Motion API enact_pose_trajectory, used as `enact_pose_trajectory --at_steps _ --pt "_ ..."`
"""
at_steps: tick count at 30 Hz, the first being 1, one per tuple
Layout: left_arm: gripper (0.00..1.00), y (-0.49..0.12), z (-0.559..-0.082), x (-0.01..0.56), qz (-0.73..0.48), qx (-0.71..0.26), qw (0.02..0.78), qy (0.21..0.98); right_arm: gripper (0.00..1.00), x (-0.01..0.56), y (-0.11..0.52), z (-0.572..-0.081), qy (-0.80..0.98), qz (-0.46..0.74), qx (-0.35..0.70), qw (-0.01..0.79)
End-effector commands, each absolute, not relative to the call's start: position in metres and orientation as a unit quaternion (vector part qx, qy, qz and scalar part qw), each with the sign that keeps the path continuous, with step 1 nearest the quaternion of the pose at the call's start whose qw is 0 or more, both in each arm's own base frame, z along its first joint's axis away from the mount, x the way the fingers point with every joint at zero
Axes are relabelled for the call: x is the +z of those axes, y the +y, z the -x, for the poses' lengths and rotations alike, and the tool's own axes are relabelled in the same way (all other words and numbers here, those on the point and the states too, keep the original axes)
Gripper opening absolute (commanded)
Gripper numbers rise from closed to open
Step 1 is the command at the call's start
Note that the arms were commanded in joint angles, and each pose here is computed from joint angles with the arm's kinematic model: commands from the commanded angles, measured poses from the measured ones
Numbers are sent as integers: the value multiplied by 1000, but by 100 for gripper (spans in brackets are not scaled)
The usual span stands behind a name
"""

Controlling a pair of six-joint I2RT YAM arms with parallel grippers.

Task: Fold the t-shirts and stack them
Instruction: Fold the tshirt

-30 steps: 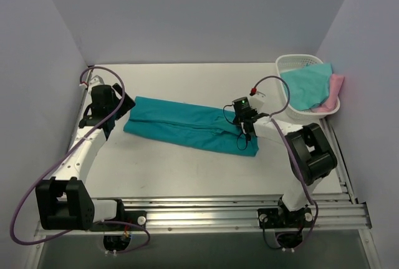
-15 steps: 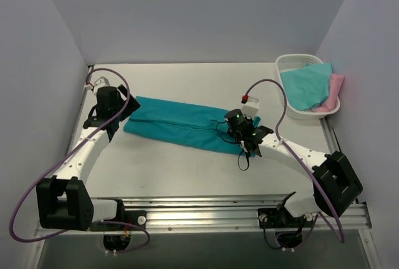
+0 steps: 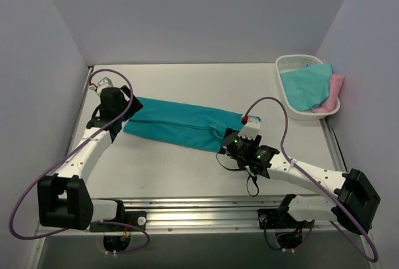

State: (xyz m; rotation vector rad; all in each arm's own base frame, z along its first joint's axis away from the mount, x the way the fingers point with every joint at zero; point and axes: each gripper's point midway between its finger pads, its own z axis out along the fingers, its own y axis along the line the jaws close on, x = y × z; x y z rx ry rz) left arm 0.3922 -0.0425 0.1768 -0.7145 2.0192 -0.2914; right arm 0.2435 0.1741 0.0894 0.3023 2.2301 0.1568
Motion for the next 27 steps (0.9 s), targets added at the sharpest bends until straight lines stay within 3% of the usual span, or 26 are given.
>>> enact_pose_trajectory --at_steps 1,5,8,9,11,12,15,19,22,23,27 --pt "88 -55 -410 188 281 -138 495 810 73 119 172 -258 870 -147 47 468" --pt "89 -106 -447 205 177 -212 519 809 69 140 184 -284 860 -137 30 491" --pt "89 -180 -462 181 66 -275 455 845 61 161 197 -298 852 -138 54 503" --pt "89 -202 -476 208 19 -284 469 836 59 164 199 -299 851 -137 61 504" --pt "89 -244 -480 178 -36 -297 414 860 44 168 200 -298 847 -141 69 508" --pt "88 -275 -485 203 -74 -313 431 843 38 169 198 -297 845 -145 68 510" --pt "88 -329 -480 179 -119 -347 384 847 13 167 190 -288 845 -147 71 510" --pt "84 -396 -465 167 -187 -390 335 837 7 170 173 -278 839 -162 64 516" --pt "68 -429 -434 153 -228 -415 276 837 7 179 158 -270 830 -175 61 526" --pt "56 -433 -428 148 -235 -411 272 838 7 184 154 -267 827 -179 63 530" --pt "47 -447 -388 141 -255 -412 258 836 7 191 138 -260 820 -189 53 537"
